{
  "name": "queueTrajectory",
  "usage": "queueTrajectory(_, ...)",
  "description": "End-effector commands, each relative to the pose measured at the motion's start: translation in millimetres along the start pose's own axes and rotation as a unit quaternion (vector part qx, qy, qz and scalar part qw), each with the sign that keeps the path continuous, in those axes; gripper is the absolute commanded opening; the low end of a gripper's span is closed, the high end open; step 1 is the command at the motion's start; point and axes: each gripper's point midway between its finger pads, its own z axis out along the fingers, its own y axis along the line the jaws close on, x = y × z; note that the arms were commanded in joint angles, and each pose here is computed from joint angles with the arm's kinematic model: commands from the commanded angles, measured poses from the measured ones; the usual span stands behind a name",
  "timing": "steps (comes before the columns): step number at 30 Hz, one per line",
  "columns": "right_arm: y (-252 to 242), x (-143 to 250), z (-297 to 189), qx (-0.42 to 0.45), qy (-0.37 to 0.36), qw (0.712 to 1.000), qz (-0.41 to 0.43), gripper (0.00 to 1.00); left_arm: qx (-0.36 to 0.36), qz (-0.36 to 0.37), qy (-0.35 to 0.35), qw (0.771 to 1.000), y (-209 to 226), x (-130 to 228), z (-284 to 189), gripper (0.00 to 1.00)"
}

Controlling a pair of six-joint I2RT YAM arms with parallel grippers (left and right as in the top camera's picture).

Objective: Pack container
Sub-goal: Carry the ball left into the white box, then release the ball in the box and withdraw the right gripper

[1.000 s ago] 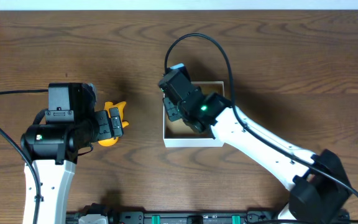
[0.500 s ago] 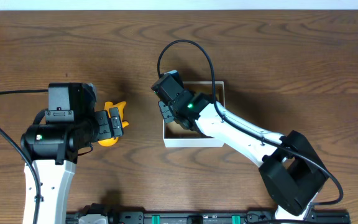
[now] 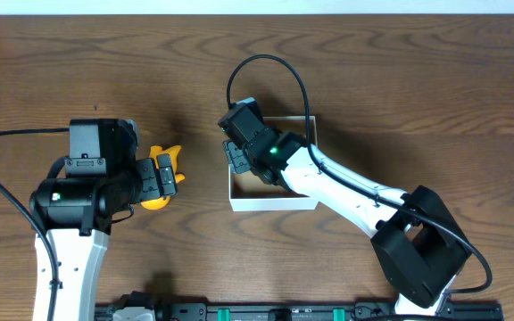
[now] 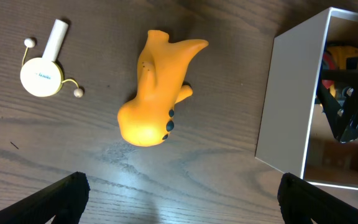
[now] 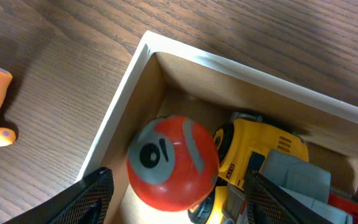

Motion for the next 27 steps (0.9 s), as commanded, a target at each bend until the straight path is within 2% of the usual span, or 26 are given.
queueTrajectory(1,-3,0,3,0.004,0.002,1.000,0.005,0.70,-0.001,-0.005,-0.005,1.000,1,-4,-3,0.98)
queueTrajectory(5,-2,-1,2,0.003,0.000,1.000,0.001,0.68,-0.001,-0.005,-0.005,1.000,1,-4,-3,0.98)
queueTrajectory(8,0,-2,0,0.001,-0.003,1.000,-0.007,0.55,-0.001,-0.005,-0.005,1.000,1,-4,-3,0.98)
queueTrajectory(9,1,-2,-1,0.000,-0.004,1.000,-0.007,0.47,-0.001,-0.005,-0.005,1.000,1,-4,-3,0.98)
queueTrajectory(10,2,-2,-2,-0.002,-0.005,1.000,-0.008,0.33,-0.001,-0.005,-0.005,1.000,1,-4,-3,0.98)
queueTrajectory(11,4,-4,-3,-0.004,-0.007,1.000,-0.009,0.14,-0.001,-0.005,-0.005,1.000,1,-4,-3,0.98)
queueTrajectory(12,5,-5,-5,-0.005,-0.009,1.000,-0.013,0.04,-0.001,-0.005,-0.005,1.000,1,-4,-3,0.98)
queueTrajectory(13,7,-6,-7,-0.006,-0.011,1.000,-0.017,0.01,-0.001,-0.005,-0.005,1.000,1,-4,-3,0.98)
queueTrajectory(21,5,-23,-33,-0.005,-0.045,0.999,-0.022,0.01,-0.001,-0.005,-0.005,1.000,1,-4,-3,0.98)
queueTrajectory(24,-15,-42,-65,0.033,-0.084,0.996,-0.007,0.01,-0.001,-0.001,-0.005,1.000,1,-4,-3,0.98)
queueTrajectory(27,-57,-56,-114,0.085,-0.122,0.987,0.067,0.01,-0.001,0.016,-0.004,1.000,1,-3,-3,0.98)
